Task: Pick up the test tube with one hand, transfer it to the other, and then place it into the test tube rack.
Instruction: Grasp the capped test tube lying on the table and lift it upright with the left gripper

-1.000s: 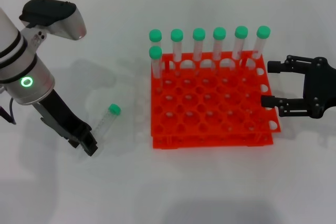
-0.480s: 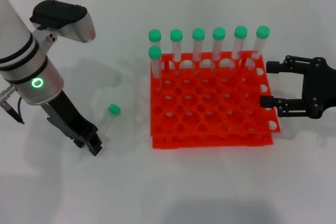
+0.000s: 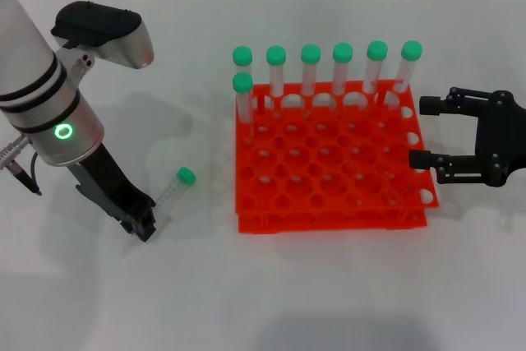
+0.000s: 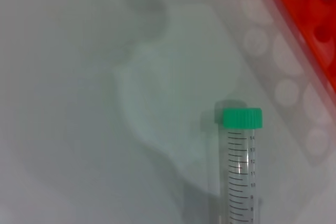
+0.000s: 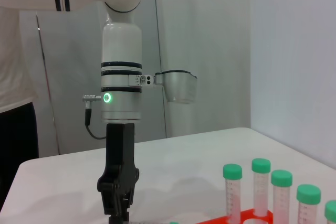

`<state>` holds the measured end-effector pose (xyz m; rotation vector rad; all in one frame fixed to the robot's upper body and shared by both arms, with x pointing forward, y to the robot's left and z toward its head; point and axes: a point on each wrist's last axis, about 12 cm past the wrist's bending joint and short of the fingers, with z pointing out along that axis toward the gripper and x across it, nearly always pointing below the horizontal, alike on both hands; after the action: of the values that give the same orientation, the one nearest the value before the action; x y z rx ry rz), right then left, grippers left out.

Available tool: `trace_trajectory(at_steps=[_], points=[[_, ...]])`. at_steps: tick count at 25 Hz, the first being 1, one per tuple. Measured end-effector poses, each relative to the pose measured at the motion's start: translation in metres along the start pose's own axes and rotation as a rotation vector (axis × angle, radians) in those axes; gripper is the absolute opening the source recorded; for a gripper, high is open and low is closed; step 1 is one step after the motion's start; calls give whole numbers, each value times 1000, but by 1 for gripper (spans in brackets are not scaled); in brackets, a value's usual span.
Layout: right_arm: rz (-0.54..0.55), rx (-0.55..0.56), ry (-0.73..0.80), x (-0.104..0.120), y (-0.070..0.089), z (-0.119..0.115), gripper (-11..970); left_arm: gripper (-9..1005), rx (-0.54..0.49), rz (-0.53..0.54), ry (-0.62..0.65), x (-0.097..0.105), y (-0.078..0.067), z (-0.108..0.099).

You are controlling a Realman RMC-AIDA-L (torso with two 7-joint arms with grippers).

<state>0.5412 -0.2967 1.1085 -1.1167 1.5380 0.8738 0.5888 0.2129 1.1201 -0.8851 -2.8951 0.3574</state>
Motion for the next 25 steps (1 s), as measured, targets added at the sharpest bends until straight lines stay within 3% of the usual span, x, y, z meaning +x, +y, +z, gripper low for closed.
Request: trace_trajectory(at_steps=[9,13,19,25], points=[[4,4,0,1,1,-1,753,190,-5,4,-2,0,-1,3],[7,8,1,2,1,-2,751,190,-13,18,-44,-4,-2,-6],[13,15,-5,4,3,-5,749,190,-16,65,-181,-11,-8,-34],[16,31,-27,4,5,-9,747,190,-85,116,-395,-10,-10,-66]])
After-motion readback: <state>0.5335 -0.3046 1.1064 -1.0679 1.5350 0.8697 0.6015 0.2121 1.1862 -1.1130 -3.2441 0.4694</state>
